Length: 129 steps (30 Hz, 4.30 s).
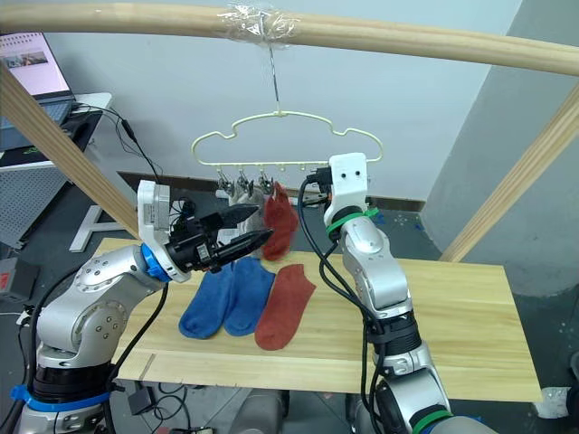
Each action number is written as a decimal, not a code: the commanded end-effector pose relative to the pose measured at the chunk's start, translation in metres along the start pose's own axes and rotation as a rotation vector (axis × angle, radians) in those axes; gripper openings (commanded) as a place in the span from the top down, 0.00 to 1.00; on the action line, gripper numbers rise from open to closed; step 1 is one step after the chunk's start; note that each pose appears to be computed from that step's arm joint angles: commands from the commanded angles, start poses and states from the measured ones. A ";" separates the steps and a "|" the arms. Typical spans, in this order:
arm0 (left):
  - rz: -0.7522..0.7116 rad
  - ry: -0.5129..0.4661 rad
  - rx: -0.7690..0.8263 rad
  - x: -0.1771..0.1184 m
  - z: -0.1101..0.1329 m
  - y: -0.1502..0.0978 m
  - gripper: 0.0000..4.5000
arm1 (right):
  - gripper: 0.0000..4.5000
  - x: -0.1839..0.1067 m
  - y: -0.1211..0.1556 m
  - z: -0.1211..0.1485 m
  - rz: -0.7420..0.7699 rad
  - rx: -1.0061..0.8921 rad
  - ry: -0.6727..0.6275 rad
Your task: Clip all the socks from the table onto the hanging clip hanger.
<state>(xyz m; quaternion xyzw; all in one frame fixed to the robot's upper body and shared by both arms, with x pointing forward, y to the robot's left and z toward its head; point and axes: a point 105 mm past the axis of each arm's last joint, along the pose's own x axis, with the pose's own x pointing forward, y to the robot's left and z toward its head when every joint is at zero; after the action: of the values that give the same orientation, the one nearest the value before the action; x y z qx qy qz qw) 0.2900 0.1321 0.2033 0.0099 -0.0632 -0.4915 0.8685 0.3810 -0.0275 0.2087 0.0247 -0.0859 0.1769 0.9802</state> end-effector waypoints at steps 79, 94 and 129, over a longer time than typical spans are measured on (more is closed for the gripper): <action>-0.023 -0.111 0.266 0.083 -0.058 -0.020 1.00 | 0.25 -0.043 -0.048 0.032 0.091 0.785 0.252; -0.002 0.037 0.139 0.049 -0.076 -0.001 0.13 | 0.00 -0.090 -0.027 0.009 0.062 0.220 0.254; 0.004 0.007 0.195 0.021 -0.026 0.003 0.00 | 0.72 -0.019 -0.014 0.004 -0.058 -0.013 0.007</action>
<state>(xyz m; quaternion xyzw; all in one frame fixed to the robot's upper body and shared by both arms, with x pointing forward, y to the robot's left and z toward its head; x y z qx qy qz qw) 0.3116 0.1204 0.1649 0.0862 -0.0786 -0.4758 0.8718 0.3678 -0.0468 0.1895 0.0185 -0.0447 0.1486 0.9877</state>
